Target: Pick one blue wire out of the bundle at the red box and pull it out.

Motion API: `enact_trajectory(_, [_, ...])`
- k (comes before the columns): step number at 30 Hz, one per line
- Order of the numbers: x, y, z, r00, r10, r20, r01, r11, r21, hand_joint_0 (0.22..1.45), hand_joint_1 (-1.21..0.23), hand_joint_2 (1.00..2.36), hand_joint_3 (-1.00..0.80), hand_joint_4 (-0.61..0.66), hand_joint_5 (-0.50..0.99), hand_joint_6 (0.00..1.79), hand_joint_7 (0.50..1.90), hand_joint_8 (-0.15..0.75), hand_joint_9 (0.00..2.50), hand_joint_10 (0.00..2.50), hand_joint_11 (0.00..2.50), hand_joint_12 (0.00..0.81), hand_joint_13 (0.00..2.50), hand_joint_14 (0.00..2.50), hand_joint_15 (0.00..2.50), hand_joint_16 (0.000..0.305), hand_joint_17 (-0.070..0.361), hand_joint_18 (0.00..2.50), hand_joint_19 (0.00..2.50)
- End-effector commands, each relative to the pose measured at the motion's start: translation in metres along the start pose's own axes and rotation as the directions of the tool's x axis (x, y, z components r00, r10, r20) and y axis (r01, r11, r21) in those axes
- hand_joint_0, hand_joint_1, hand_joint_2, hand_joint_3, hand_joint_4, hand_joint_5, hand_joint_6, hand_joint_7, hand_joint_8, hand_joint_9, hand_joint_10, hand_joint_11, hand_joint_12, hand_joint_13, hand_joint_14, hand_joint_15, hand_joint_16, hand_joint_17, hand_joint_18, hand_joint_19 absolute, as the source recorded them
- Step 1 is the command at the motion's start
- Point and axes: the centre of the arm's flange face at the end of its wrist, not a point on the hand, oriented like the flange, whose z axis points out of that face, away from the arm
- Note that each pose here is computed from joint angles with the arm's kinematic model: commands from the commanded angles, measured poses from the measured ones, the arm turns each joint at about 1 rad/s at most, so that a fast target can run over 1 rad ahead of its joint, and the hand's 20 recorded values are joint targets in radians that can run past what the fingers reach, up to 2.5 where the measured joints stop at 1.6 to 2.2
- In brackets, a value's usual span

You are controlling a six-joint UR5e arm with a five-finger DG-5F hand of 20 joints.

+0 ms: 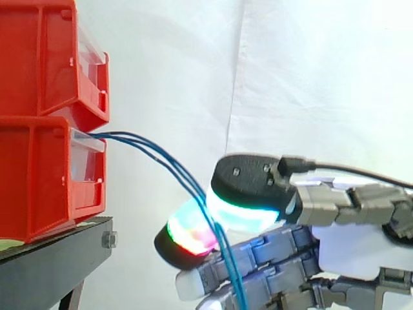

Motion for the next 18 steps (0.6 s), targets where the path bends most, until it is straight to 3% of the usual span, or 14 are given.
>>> enact_trajectory(1, [-0.003,0.012,-0.005,0.9966,0.066,-0.051,-0.063,0.9969,0.046,0.61,-0.77,1.01,-0.05,0.04,-0.17,0.97,0.9,0.373,0.89,0.01,0.51,0.435,0.9,0.01,0.42,0.058,0.131,0.86,0.4])
enact_trajectory(3, [-0.007,0.021,-0.011,0.9932,0.088,-0.076,-0.081,0.9926,0.09,0.62,-0.77,1.01,-0.05,0.03,-0.16,0.97,0.91,0.373,0.89,0.01,0.52,0.436,0.9,0.01,0.42,0.058,0.13,0.86,0.4])
enact_trajectory(4, [-0.007,0.021,-0.011,0.9932,0.088,-0.076,-0.081,0.9926,0.09,0.62,-0.77,1.01,-0.04,0.03,-0.16,0.97,0.9,0.375,0.89,0.01,0.52,0.436,0.9,0.01,0.41,0.058,0.13,0.86,0.4])
enact_trajectory(5, [-0.011,0.025,-0.015,0.9919,0.092,-0.088,-0.08,0.9884,0.129,0.62,-0.77,1.01,-0.04,0.02,-0.16,0.97,0.92,0.373,0.89,0.01,0.52,0.438,0.9,0.01,0.42,0.058,0.13,0.86,0.41])
enact_trajectory(6, [-0.015,0.03,-0.021,0.9906,0.088,-0.105,-0.069,0.9825,0.173,0.62,-0.77,1.01,-0.04,0.02,-0.16,0.97,0.92,0.372,0.89,0.01,0.52,0.438,0.9,0.01,0.42,0.058,0.131,0.86,0.4])
enact_trajectory(7, [-0.018,0.031,-0.024,0.99,0.081,-0.115,-0.058,0.9788,0.197,0.62,-0.77,1.01,-0.04,0.02,-0.16,0.97,0.92,0.371,0.89,0.01,0.52,0.436,0.9,0.01,0.42,0.058,0.131,0.86,0.4])
enact_trajectory(8, [-0.024,0.039,-0.031,0.9864,0.073,-0.147,-0.035,0.9679,0.249,0.62,-0.77,1.01,-0.04,0.02,-0.16,0.97,0.92,0.372,0.89,0.01,0.52,0.435,0.9,0.01,0.42,0.058,0.13,0.86,0.4])
enact_trajectory(10, [-0.031,0.049,-0.036,0.9835,0.064,-0.169,-0.014,0.9587,0.284,0.62,-0.77,1.01,-0.04,0.02,-0.16,0.97,0.92,0.374,0.89,0.01,0.52,0.435,0.91,0.01,0.42,0.058,0.131,0.87,0.41])
enact_trajectory(13, [-0.038,0.059,-0.041,0.9814,0.057,-0.183,0.003,0.9504,0.311,0.62,-0.77,1.01,-0.04,0.01,-0.16,0.97,0.93,0.369,0.89,0.01,0.52,0.434,0.91,0.01,0.42,0.058,0.13,0.87,0.41])
enact_trajectory(18, [-0.044,0.065,-0.04,0.981,0.07,-0.181,-0.011,0.9502,0.311,0.63,-0.78,1.01,-0.04,0.01,-0.16,0.97,0.94,0.367,0.89,0.01,0.53,0.43,0.91,0.01,0.43,0.057,0.128,0.86,0.41])
